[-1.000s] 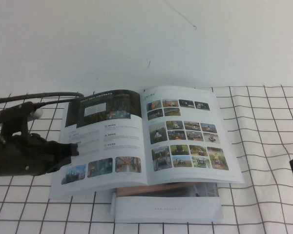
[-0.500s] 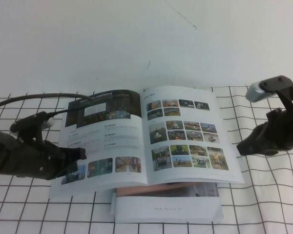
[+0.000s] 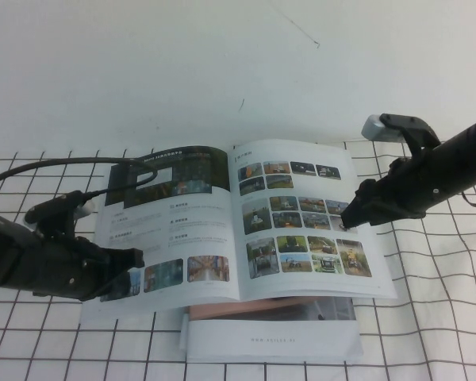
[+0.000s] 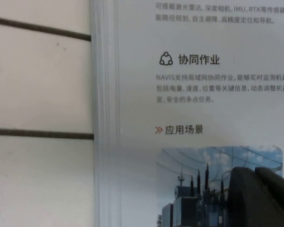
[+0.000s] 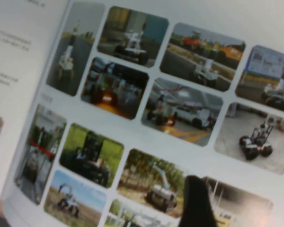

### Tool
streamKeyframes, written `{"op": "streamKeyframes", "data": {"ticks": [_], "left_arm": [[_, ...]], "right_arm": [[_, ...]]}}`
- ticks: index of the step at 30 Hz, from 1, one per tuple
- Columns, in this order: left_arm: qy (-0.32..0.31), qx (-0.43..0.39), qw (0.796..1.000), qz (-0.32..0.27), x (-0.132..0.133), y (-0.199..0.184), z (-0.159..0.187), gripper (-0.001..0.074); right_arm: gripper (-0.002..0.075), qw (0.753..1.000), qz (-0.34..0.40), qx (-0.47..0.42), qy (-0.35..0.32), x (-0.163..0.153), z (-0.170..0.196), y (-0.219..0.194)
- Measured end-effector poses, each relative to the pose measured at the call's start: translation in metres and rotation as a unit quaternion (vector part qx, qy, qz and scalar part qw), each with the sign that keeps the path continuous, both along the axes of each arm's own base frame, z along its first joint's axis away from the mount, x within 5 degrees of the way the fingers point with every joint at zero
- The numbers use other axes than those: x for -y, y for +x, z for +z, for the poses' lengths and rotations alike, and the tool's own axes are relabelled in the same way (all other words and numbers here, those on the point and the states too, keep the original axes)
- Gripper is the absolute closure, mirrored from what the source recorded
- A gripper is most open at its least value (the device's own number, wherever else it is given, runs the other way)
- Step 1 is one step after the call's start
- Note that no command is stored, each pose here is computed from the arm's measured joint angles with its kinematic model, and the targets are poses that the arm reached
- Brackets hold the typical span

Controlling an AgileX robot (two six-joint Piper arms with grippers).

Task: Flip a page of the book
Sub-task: Open the closed book

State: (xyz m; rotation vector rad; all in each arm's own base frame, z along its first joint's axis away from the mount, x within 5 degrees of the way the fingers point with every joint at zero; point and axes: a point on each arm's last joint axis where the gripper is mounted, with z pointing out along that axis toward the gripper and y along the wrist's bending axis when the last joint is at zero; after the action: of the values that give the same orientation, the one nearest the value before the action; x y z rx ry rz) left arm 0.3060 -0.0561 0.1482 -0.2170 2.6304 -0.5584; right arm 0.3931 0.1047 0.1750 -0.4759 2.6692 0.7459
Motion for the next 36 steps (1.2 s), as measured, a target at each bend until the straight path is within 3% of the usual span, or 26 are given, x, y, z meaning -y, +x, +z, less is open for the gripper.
{"op": "streamKeyframes", "data": {"ticks": [5,12,15,27,36], "left_arm": [[-0.026,-0.007,1.000,-0.014,0.006,0.002,0.004,0.0737],[-0.070,0.062,0.992,-0.089,0.044,0.021,0.056,0.0737],[-0.070,0.080,0.989,-0.103,0.061,0.029,0.063,0.0737],[-0.054,0.033,0.995,-0.071,0.075,0.060,0.009,0.0736],[-0.060,0.018,0.996,-0.059,0.076,0.064,-0.002,0.0737]], "right_arm": [[0.0291,1.000,-0.015,-0.012,-0.004,0.000,-0.020,0.010],[0.0290,1.000,-0.018,-0.010,-0.004,-0.001,-0.021,0.013],[0.0290,1.000,-0.014,-0.014,-0.002,-0.001,-0.021,0.013],[0.0290,1.000,-0.018,-0.012,-0.003,-0.001,-0.021,0.014],[0.0291,1.000,-0.022,-0.003,-0.018,0.001,-0.026,0.016]]}}
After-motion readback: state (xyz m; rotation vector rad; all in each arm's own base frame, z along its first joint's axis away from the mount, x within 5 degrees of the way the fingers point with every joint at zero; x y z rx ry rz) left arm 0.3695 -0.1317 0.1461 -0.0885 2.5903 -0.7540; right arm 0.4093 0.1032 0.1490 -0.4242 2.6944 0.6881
